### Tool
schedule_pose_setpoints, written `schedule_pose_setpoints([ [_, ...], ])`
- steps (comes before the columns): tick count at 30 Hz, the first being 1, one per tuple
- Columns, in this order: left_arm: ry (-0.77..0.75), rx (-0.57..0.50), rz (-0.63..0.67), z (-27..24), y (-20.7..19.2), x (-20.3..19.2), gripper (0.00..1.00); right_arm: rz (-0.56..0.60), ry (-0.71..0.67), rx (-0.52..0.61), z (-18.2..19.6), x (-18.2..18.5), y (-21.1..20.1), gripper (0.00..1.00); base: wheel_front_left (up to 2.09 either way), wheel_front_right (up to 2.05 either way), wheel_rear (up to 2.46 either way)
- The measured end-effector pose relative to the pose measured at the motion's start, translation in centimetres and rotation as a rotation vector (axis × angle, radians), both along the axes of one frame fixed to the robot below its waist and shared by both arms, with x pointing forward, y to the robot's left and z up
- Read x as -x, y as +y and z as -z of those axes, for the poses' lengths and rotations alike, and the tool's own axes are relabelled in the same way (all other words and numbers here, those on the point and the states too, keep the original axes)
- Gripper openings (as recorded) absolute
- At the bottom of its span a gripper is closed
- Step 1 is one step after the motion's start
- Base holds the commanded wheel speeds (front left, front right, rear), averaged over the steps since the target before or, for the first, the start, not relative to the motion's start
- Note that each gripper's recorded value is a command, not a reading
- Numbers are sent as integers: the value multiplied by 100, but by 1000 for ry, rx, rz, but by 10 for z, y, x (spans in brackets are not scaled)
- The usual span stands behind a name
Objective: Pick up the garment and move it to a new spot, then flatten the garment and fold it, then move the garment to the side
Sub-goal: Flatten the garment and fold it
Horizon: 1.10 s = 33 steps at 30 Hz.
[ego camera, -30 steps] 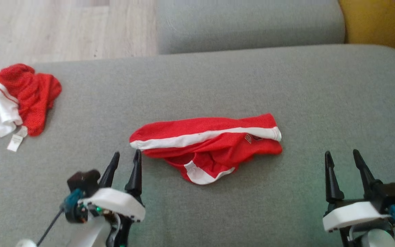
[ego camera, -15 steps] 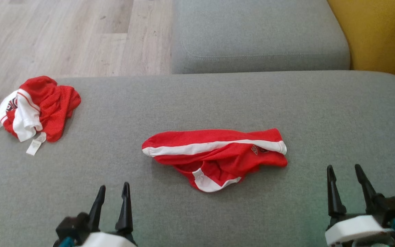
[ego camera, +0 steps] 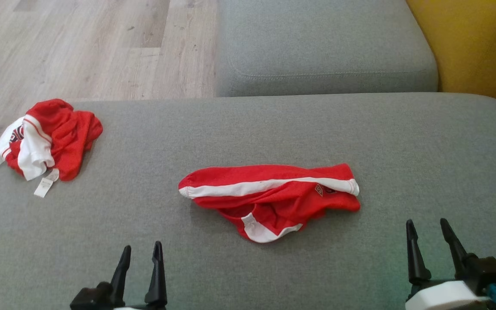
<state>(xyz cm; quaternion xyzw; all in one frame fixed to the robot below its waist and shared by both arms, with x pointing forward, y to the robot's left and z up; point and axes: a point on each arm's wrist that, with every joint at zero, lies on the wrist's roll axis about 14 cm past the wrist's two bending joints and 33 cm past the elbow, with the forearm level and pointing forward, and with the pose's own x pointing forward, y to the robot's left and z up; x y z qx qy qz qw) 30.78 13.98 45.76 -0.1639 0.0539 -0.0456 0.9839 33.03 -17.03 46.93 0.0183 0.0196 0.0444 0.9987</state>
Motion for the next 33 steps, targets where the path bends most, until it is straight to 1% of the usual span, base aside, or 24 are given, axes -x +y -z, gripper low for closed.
schedule_pose_setpoints([
  [13,2,-4,-18,1,4,-1,100,-9,18,1,5,-2,3,100,0,0,0],
  [18,2,-12,20,2,-7,-3,100,-12,26,0,8,-2,4,100,0,0,0],
  [22,-22,-11,49,-6,-16,-15,100,-10,36,0,11,-2,3,100,0,0,0],
  [26,-47,-40,116,-15,-33,-26,100,-6,47,0,14,-2,2,100,0,0,0],
  [33,-64,-157,348,-23,-84,-53,100,-11,56,7,16,-12,4,100,0,0,0],
])
